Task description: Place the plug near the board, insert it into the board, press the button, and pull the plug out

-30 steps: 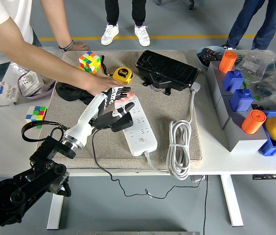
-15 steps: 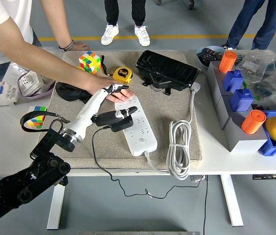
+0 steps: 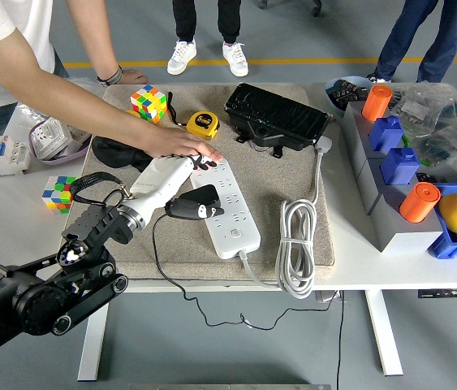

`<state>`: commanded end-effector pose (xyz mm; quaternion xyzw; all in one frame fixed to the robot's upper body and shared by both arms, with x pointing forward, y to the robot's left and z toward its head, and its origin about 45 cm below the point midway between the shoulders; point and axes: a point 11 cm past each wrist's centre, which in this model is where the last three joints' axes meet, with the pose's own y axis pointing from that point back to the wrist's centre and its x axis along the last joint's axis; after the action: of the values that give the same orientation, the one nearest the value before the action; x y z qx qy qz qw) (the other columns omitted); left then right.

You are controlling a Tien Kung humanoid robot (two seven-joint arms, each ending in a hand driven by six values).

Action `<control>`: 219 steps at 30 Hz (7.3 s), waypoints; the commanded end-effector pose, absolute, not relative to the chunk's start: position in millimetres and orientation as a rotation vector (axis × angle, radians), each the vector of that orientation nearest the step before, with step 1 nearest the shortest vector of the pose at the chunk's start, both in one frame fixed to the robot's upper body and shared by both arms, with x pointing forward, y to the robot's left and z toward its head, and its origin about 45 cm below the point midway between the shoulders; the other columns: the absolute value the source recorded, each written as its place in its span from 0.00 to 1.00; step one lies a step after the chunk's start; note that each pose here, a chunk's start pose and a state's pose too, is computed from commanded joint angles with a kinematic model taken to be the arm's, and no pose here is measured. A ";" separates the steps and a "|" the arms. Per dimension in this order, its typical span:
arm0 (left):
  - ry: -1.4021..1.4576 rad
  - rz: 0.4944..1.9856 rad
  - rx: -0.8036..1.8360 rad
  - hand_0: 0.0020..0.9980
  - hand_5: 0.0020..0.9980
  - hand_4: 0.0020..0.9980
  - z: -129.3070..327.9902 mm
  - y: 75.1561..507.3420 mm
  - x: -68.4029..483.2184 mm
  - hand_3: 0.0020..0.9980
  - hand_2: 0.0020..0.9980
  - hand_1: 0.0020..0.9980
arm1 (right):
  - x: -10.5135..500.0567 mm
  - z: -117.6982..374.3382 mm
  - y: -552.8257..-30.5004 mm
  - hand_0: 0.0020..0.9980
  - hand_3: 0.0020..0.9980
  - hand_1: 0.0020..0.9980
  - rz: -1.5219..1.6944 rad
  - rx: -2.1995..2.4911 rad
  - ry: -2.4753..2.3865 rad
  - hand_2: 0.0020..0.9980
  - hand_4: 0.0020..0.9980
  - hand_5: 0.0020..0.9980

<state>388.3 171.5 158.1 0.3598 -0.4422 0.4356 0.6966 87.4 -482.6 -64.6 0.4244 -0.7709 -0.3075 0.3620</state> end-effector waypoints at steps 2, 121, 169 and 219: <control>-0.994 0.966 0.818 0.65 0.43 1.00 156.3 171.4 389.7 0.72 0.68 0.66 | 87.6 -64.6 -482.5 0.60 0.55 0.59 -0.792 1.094 -1.986 0.54 0.78 0.22; -0.656 1.363 0.558 0.72 0.58 1.00 165.5 281.4 390.8 0.80 0.80 0.78 | 91.4 -64.4 -479.8 0.60 0.55 0.59 -0.790 1.110 -1.986 0.54 0.79 0.21; -0.240 1.722 0.101 0.64 0.50 0.90 176.3 332.2 380.0 0.64 0.67 0.65 | 74.2 -77.3 -473.5 0.61 0.55 0.61 -0.895 1.044 -1.837 0.56 0.78 0.27; -0.222 1.730 0.116 0.65 0.52 0.89 172.5 332.9 378.5 0.65 0.67 0.65 | 71.2 -78.1 -472.7 0.61 0.55 0.62 -0.899 1.037 -1.845 0.56 0.81 0.32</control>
<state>378.5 332.9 172.5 0.0509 -0.0976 0.7589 0.6418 71.2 -472.7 -78.1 0.4116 -0.7322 -0.3570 0.4087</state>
